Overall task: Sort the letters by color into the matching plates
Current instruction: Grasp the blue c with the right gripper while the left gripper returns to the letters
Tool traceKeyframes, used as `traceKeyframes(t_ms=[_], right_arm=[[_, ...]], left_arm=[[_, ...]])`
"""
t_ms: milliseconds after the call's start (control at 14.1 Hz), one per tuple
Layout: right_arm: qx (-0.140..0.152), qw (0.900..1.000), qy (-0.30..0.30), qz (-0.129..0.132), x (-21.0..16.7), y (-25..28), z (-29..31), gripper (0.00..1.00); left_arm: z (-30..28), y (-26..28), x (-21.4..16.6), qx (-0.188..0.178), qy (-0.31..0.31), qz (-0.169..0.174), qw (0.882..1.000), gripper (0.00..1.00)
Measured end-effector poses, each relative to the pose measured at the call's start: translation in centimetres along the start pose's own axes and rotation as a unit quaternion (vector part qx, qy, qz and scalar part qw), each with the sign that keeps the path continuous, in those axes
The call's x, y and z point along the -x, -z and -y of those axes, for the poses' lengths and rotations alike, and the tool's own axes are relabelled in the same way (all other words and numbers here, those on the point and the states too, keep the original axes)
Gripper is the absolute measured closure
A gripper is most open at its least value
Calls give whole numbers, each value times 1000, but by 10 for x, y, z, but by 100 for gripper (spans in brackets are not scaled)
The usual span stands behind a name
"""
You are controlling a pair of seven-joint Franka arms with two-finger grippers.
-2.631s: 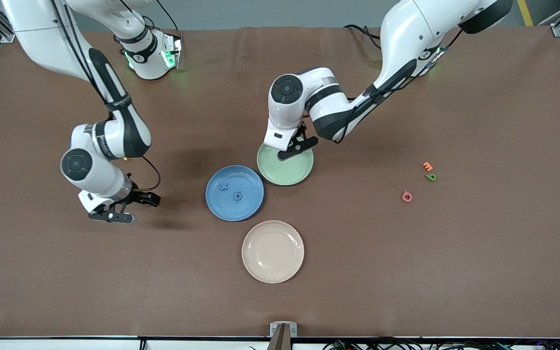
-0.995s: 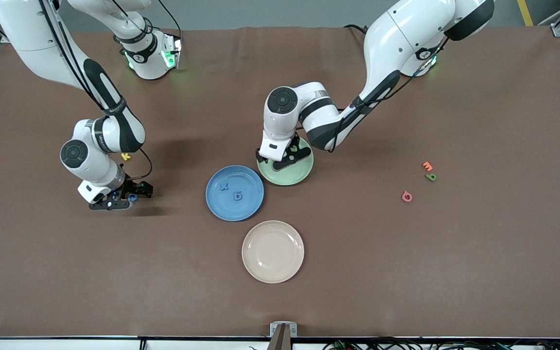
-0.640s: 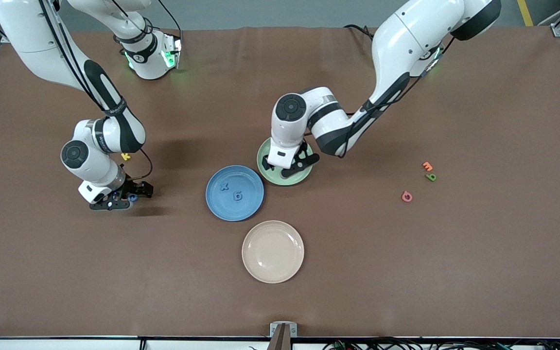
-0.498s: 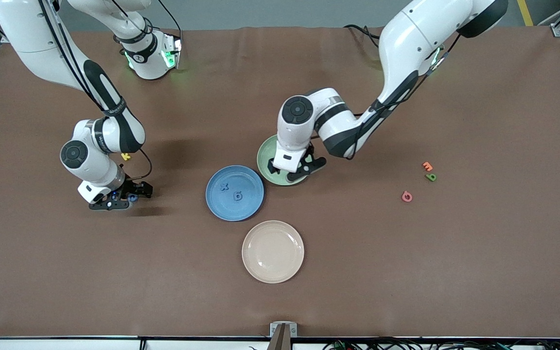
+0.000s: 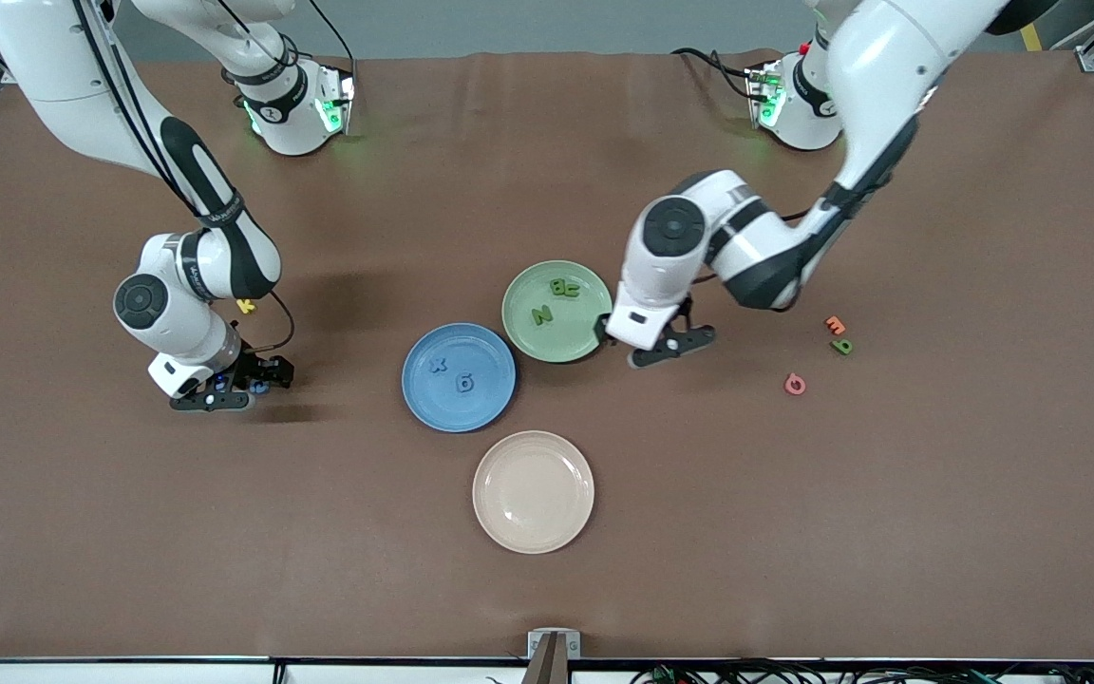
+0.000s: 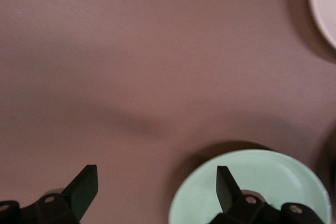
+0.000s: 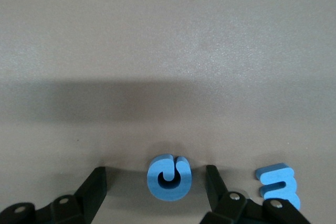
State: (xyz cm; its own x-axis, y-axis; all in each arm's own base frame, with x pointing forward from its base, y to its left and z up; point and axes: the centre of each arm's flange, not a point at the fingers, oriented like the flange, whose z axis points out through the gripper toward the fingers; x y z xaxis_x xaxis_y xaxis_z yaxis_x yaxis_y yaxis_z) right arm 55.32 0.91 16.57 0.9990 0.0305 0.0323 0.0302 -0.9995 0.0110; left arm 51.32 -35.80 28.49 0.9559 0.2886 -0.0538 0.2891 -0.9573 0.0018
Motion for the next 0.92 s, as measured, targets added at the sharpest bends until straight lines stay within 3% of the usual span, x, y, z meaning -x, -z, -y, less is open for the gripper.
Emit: traceKeyframes(t_ms=[142,284,356,569,853,924], right_arm=[[0,1000,0,0,0,1,0,20],[0,1000,-1,-3,-1,3,-1,34],[0,1000,-1,-2,-1,3,-1,34],[1,1000,0,1,-2,8,-6,56],[1,1000,0,4,-2,8,-9,58],[1,1000,0,4,-2,8,-8,63]], left_arm=[[41,4,-19,6,-22,16,1000,0],[80,1,-35,5,-43,27,999,0],[99,-3,-41,-1,-53,26,998,1],[150,-21,-58,-28,-76,18,997,1],[202,-35,-78,-38,-102,6,994,1],[212,-36,-82,-38,-108,1,993,1]])
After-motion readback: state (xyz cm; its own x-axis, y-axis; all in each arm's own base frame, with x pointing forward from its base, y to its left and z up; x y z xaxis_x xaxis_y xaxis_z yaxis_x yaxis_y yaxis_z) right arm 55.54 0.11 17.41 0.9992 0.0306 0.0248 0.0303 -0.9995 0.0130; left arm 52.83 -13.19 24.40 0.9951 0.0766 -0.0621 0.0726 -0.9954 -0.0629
